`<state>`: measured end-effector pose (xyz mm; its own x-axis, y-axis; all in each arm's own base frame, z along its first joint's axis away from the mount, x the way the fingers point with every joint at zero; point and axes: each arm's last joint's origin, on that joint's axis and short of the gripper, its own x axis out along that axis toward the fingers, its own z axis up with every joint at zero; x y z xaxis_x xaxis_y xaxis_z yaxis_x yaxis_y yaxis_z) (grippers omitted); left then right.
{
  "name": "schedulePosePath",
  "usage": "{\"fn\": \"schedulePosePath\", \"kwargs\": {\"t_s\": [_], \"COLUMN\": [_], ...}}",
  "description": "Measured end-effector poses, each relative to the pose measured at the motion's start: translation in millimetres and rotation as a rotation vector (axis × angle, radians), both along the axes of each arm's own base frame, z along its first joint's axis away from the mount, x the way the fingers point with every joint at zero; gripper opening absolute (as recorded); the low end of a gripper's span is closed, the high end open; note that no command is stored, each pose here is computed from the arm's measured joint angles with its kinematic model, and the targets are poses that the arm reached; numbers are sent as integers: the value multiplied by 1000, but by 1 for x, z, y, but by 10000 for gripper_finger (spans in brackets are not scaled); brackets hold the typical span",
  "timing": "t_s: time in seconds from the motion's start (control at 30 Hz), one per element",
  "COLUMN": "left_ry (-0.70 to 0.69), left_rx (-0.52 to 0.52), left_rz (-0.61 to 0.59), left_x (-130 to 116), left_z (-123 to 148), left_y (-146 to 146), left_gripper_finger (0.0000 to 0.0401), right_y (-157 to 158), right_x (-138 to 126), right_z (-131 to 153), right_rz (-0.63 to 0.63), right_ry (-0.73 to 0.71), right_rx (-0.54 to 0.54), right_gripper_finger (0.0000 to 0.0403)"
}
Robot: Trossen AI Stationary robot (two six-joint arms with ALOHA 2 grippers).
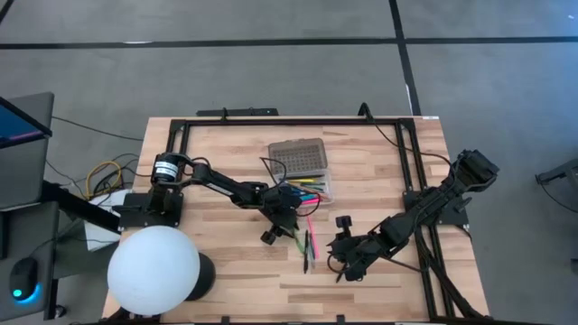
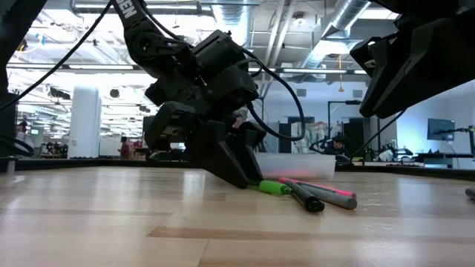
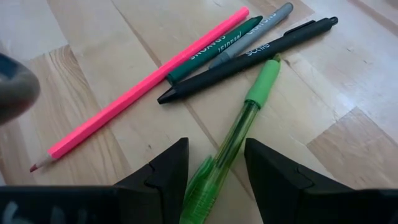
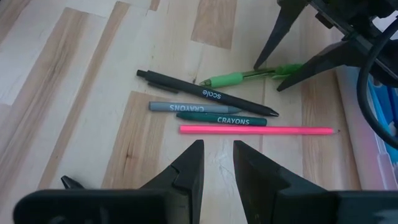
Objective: Pick & place school supplies into a supply box
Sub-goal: Put the light green pen into the supply box
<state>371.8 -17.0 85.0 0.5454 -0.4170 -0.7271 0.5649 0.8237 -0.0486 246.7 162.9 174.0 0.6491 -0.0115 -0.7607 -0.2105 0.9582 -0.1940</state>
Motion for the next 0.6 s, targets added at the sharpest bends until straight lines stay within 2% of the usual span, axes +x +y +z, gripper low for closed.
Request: {"fn": "schedulePosePath", "kwargs": {"t_s": [0.37, 0.6], "left_ry": [23, 22], "left_rx": [6, 73], "left_rz": [24, 54], "left_x": [-1, -3], "left_z": [0, 7], "left_y": [-2, -13], "left_gripper_finger": [153, 153], "right_y": [0, 0], "right_x": [0, 0], "right_z": [0, 0], "right_rz": [0, 0], "right_ry": [0, 0], "right_rx": [0, 0], "right_gripper_finger": [77, 77]}}
